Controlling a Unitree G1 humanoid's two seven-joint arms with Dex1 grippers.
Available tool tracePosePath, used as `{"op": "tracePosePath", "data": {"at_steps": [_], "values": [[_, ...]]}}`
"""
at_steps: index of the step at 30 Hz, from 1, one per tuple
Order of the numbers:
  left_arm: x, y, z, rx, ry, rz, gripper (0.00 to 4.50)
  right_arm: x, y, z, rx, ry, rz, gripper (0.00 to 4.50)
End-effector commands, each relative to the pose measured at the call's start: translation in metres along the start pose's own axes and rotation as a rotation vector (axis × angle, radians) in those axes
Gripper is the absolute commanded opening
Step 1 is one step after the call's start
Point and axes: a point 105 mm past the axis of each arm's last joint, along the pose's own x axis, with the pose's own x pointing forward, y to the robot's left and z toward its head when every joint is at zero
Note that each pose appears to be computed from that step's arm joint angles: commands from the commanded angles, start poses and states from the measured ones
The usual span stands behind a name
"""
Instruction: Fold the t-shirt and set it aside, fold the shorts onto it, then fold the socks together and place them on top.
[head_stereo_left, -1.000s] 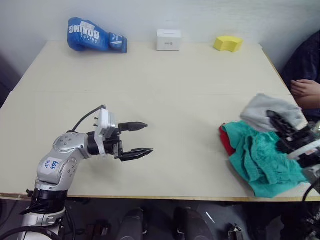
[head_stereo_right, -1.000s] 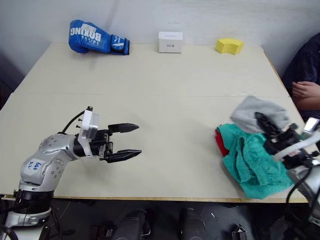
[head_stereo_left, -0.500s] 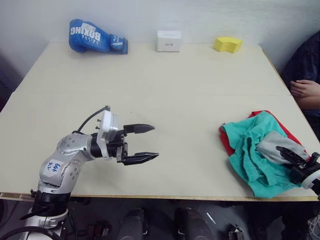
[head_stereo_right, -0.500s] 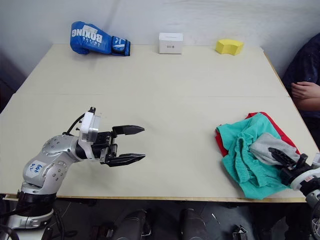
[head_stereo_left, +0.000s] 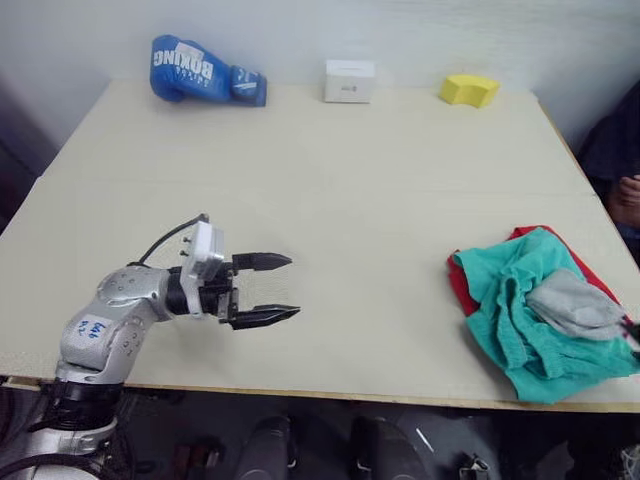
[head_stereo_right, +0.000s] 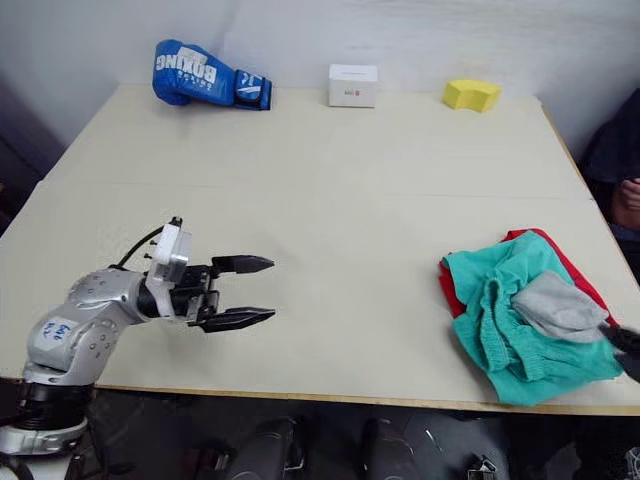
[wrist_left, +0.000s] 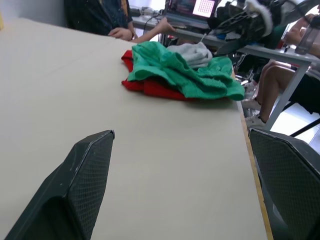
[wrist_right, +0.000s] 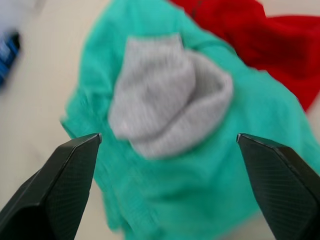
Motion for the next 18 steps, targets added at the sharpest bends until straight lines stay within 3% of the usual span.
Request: {"op": "tracePosePath", "data": {"at_steps": [1,3,5,7,10,16,18], "values": [[-0.024,0.003,-0.005,0.049,0.082,0.046,4.50,-0.002,0.016,0.034,-0.435,-0.148,0.094,4.47],[-0.040,0.011,-0.010,0.059,0.126,0.117,4.50,0.009,0.035,0.049,-0.724,-0.174,0.146,4.47],[-0.053,0.020,-0.015,0.100,0.174,0.201,4.50,0.030,0.056,0.051,-1.039,-0.109,0.203,4.47],[-0.064,0.024,-0.022,0.131,0.207,0.269,4.50,0.050,0.083,0.054,-1.184,-0.124,0.304,4.47],[-0.080,0.022,-0.034,0.086,0.227,0.327,4.50,0.076,0.126,0.066,-1.196,-0.275,0.443,4.47],[-0.110,0.023,-0.065,0.138,0.309,0.504,4.50,0.127,0.172,0.016,-1.422,-0.236,0.793,4.47],[-0.115,0.027,-0.067,0.179,0.346,0.537,4.50,0.141,0.174,0.009,-1.446,-0.240,0.820,4.47]]}}
